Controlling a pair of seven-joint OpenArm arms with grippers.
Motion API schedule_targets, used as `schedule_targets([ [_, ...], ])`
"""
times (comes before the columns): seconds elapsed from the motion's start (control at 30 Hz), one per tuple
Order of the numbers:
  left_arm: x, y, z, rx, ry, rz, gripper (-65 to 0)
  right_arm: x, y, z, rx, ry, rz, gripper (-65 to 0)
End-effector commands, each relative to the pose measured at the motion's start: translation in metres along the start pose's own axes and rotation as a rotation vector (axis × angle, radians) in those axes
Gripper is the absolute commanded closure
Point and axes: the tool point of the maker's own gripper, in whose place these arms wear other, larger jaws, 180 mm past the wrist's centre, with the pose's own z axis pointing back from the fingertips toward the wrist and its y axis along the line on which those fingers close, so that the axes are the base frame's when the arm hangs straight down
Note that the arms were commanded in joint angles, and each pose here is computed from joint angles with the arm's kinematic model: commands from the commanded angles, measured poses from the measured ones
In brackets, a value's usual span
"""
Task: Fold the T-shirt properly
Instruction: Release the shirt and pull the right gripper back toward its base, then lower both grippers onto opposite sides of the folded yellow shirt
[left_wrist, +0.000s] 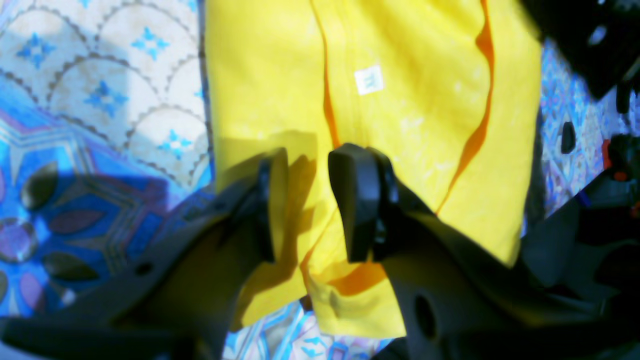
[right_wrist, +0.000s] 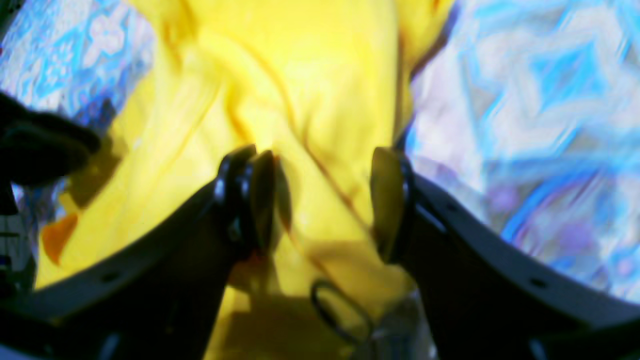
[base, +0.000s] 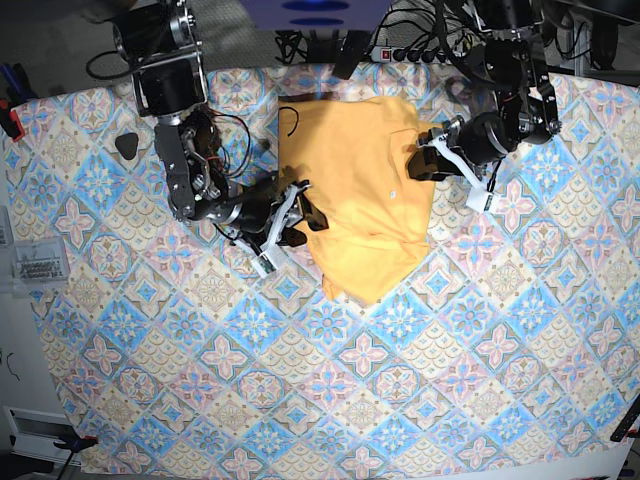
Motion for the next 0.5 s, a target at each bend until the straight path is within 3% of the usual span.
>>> schedule_targets([
  [0.0, 0.017, -0.003, 0.002, -0.009, -0.047, -0.021, -18.5, 0.023, -0.007, 0.003, -0.026, -0.07, -0.003, -28.5],
  [0.23, 0.02, 0.004, 0.003, 0.023, -0.055, -0.039, -18.5, -0.005, -0.033, 0.017, -0.162, -0.09, -0.095, -28.7],
  [0.47, 0.015, 0.023, 0.004, 0.13, -0.029, -0.111, -18.5, -0.022, -0.045, 0.029, -0.204, -0.082, -0.103, -28.7],
])
